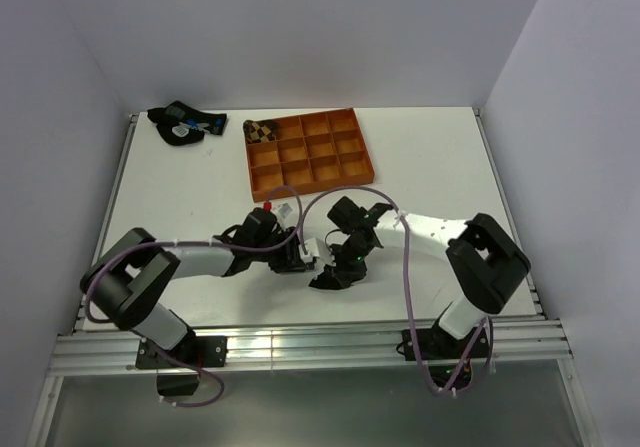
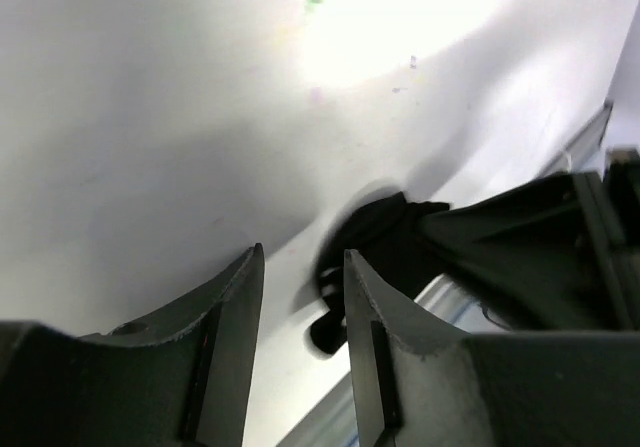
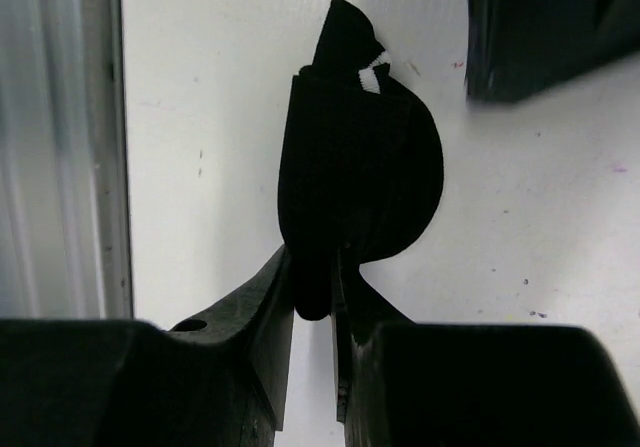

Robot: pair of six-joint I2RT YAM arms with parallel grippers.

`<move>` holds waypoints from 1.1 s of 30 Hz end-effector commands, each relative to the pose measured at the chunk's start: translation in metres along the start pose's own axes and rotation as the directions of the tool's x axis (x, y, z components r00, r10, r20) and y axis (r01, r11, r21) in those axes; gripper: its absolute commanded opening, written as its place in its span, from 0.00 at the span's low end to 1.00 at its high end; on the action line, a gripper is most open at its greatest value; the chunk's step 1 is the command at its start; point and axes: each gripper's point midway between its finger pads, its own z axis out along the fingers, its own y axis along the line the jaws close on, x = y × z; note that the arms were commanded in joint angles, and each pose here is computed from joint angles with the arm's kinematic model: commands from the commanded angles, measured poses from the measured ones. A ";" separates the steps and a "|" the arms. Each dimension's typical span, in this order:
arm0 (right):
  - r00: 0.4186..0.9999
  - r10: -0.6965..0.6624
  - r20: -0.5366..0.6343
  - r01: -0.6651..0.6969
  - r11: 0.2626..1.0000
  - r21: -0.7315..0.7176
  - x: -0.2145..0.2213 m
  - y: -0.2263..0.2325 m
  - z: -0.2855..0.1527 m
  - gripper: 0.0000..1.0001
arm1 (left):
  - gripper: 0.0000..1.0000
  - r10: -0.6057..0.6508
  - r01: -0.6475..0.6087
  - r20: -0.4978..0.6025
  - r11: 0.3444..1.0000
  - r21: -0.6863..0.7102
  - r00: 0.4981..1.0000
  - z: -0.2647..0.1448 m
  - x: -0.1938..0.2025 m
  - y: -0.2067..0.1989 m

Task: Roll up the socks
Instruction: Roll the sock at the center of the board, then pick up the sock at the center of the board.

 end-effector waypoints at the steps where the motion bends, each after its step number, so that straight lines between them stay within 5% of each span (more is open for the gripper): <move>1: 0.997 0.083 -0.008 -0.083 0.985 -0.148 0.002 0.012 -0.014 0.18 | 0.43 0.001 0.000 0.209 1.000 -0.005 0.978 -0.016 -0.027 0.001; 9: 0.966 0.255 -0.042 -0.256 0.919 -0.301 0.010 -0.002 -0.019 0.18 | 0.46 0.041 -0.064 0.403 0.997 0.043 0.914 -0.051 -0.025 -0.010; 22: 0.918 0.370 -0.143 -0.396 0.875 -0.279 0.031 -0.023 -0.002 0.18 | 0.50 0.355 -0.322 0.354 0.935 -0.150 0.865 -0.028 0.008 -0.051; 33: 0.900 0.403 -0.167 -0.435 0.863 -0.258 0.037 -0.024 0.004 0.18 | 0.53 0.063 -0.013 0.352 0.990 -0.142 0.934 -0.012 0.035 -0.056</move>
